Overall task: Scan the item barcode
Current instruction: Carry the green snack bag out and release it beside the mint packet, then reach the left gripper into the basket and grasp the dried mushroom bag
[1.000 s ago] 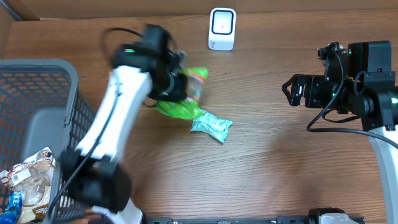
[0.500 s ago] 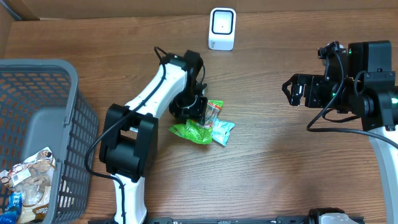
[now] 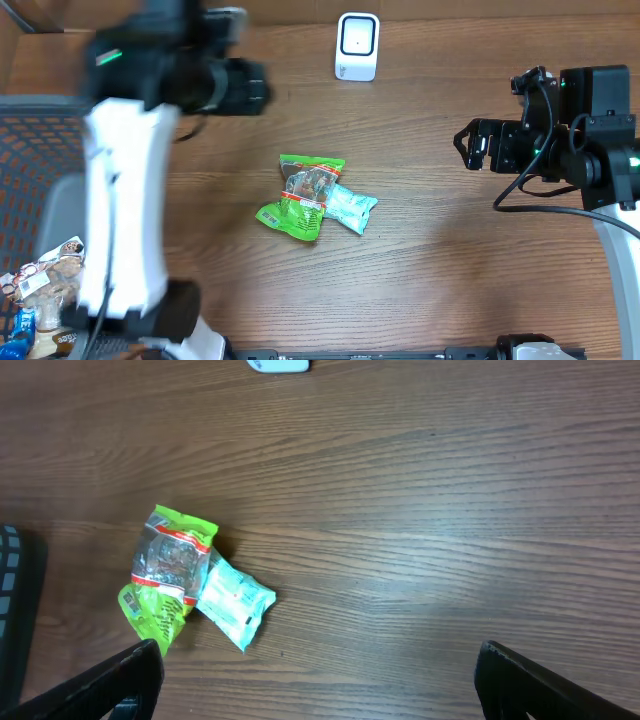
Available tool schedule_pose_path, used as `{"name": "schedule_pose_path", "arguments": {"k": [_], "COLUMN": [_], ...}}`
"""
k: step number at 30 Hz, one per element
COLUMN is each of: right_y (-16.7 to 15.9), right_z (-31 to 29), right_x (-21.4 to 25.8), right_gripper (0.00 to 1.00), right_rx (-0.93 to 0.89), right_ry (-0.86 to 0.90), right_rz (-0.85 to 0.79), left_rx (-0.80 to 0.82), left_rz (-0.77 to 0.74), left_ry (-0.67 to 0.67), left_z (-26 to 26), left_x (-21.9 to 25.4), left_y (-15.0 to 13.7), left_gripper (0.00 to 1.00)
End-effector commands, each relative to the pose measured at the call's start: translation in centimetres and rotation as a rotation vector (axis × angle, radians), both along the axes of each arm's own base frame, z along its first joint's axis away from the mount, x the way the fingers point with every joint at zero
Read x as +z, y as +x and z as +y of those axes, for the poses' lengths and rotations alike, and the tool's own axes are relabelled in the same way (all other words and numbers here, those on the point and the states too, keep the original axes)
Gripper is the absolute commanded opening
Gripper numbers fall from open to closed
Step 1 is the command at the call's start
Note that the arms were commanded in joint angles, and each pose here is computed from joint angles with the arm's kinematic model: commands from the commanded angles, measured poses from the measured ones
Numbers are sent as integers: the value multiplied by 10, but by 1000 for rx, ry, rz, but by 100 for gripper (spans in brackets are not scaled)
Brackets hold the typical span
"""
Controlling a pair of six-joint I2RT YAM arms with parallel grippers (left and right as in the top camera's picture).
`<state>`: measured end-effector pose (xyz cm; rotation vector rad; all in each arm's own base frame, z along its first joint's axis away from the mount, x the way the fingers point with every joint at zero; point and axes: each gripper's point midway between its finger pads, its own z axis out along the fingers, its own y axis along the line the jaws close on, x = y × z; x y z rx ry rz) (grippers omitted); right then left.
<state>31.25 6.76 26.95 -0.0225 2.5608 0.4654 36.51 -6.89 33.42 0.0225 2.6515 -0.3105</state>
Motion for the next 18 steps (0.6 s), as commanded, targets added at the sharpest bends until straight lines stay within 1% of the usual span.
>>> {"name": "schedule_pose_path", "arguments": {"k": [1, 2, 3, 6, 9, 11, 12, 18], "right_y": [3, 3, 3, 3, 2, 2, 3, 5], "right_z": [0, 0, 0, 0, 0, 0, 0, 1], "right_x": [9, 9, 9, 9, 8, 9, 9, 11], "right_gripper": [100, 100, 100, 100, 100, 100, 100, 100], "right_rx": [2, 2, 2, 2, 2, 2, 2, 2], "right_ry": [8, 8, 8, 8, 8, 8, 8, 9], "right_rz": [-27, -27, -27, -26, -22, -23, -28, -38], "left_rx": [333, 387, 441, 637, 857, 1006, 1106, 1331], "left_rz": [-26, -39, -48, -49, 12, 107, 183, 327], "left_ry": [114, 129, 127, 119, 103, 88, 66, -2], "left_z": [82, 98, 114, 160, 209, 240, 259, 305], "left_x": [25, 30, 34, 38, 23, -1, -26, -110], "left_y": [-33, -39, -49, -76, -107, -131, -145, -177], "left_gripper": [78, 78, 80, 81, 81, 79, 78, 78]}}
